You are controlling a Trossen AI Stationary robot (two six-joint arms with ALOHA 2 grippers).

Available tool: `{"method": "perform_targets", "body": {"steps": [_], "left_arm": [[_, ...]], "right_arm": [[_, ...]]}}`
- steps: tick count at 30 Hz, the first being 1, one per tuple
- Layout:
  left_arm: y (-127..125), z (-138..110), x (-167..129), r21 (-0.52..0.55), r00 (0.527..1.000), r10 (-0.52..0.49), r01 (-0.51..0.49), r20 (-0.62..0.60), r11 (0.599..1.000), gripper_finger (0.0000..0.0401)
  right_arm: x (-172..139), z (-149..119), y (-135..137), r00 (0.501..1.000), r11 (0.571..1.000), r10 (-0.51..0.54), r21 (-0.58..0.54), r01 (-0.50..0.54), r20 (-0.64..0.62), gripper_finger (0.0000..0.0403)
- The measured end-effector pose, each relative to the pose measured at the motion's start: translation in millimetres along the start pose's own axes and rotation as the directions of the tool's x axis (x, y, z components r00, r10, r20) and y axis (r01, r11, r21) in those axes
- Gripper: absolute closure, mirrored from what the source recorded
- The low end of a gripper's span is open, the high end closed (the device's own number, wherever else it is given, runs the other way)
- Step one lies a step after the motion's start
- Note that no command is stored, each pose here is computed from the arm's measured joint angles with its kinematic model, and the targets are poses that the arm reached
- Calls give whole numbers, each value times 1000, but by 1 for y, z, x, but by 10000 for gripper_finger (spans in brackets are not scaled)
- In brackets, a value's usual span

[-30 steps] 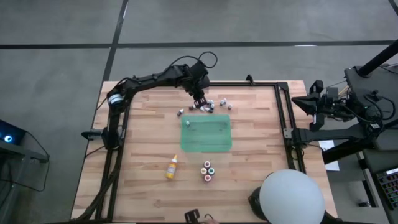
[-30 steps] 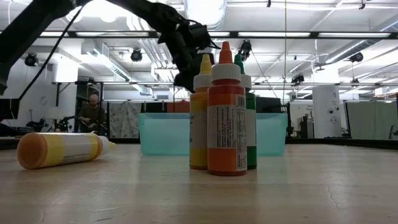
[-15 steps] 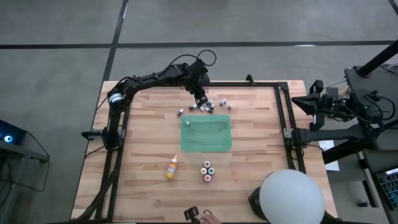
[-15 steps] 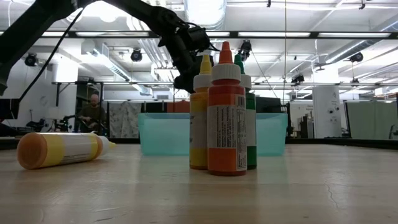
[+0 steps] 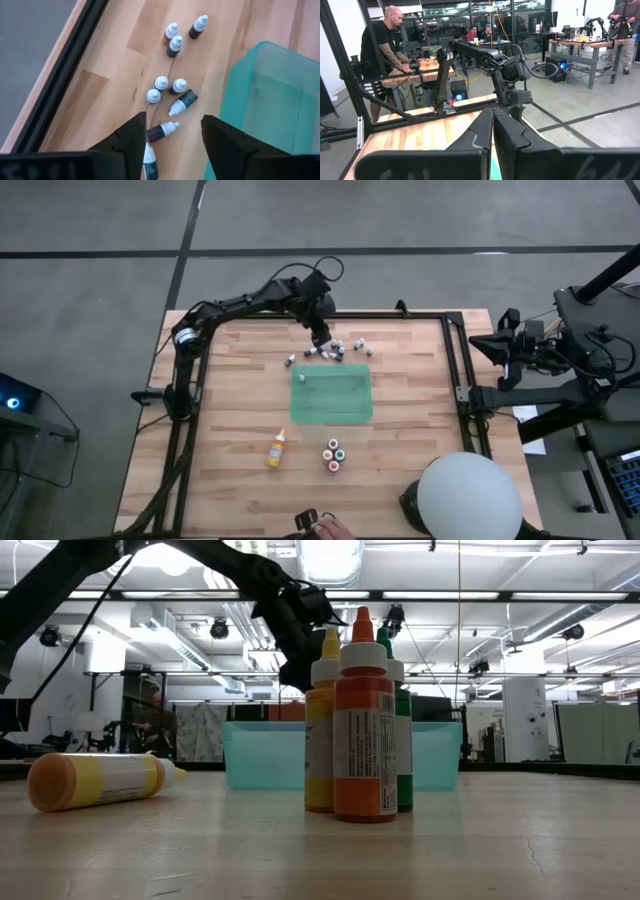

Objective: Pick & Place food coloring
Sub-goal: Put the green food coloring bottle into the green container

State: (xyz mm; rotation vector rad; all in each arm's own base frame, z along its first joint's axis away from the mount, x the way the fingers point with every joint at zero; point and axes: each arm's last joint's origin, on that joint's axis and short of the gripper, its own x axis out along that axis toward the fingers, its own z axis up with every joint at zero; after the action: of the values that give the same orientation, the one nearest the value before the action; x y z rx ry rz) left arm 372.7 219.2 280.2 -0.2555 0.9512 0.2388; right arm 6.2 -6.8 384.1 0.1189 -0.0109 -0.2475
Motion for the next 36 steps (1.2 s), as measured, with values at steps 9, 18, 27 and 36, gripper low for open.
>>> {"method": "perform_targets", "body": {"steps": [9, 18, 27, 36], "left_arm": [[-1, 15, -11, 17, 999, 5, -5, 44, 1000, 238], [3, 8, 24, 109, 999, -4, 8, -37, 994, 238], [4, 5, 47, 216, 998, -11, 25, -64, 976, 238], [8, 8, 65, 222, 997, -13, 30, -76, 975, 238]], "right_arm": [[0, 0, 0, 1000, 1000, 0, 0, 0, 0, 394], [0, 0, 0, 1000, 1000, 0, 1, 0, 0, 394], [0, 0, 0, 1000, 1000, 0, 2, 0, 0, 394], [0, 0, 0, 1000, 1000, 0, 0, 0, 0, 394]]}}
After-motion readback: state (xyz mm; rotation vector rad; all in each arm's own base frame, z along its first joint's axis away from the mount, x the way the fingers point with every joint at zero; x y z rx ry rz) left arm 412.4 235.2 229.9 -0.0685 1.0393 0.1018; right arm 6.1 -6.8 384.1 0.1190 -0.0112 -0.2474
